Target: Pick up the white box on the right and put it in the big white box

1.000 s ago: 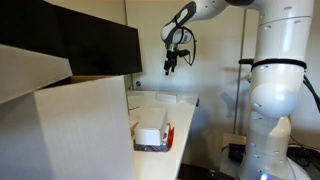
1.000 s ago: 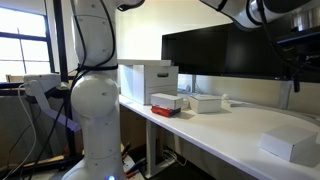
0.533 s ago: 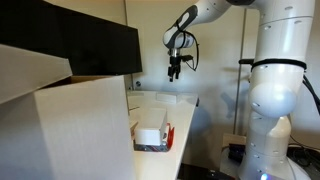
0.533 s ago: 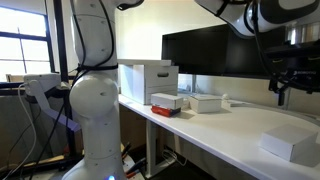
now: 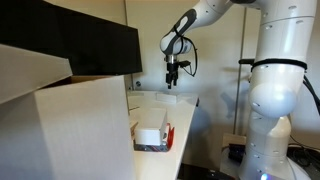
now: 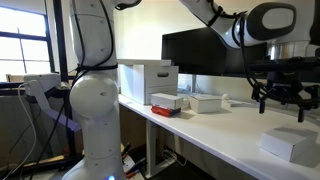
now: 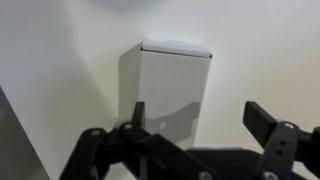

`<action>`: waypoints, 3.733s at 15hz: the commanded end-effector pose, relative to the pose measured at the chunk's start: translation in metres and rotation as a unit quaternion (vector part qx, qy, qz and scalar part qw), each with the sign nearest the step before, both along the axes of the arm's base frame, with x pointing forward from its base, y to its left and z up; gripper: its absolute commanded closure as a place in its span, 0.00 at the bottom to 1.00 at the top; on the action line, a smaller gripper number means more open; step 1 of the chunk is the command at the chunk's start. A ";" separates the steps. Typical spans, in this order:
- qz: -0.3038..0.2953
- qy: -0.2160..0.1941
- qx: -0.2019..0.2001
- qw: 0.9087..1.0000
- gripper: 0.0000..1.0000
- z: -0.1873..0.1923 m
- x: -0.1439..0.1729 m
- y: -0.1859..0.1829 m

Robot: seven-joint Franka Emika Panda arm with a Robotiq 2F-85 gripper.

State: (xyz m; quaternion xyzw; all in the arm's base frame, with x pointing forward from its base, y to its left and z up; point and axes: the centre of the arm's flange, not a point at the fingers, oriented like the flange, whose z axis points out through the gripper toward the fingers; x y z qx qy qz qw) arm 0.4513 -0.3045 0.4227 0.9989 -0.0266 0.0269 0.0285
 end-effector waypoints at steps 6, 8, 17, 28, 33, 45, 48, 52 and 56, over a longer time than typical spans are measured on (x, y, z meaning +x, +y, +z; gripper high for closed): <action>-0.097 -0.043 -0.088 0.990 0.00 -0.014 0.005 0.019; -0.114 -0.038 -0.100 0.988 0.00 -0.018 0.007 0.023; -0.154 -0.022 -0.122 0.980 0.00 -0.032 0.007 0.032; -0.172 0.004 -0.098 0.980 0.00 -0.042 -0.003 0.014; -0.170 0.033 -0.061 0.983 0.00 -0.045 -0.005 0.016; -0.173 0.021 -0.014 0.985 0.00 -0.048 -0.006 0.018; -0.147 0.015 -0.009 0.989 0.00 -0.049 -0.005 0.016; -0.156 0.011 -0.024 0.987 0.00 -0.047 -0.004 0.020; -0.148 0.005 -0.018 0.989 0.00 -0.045 0.009 0.029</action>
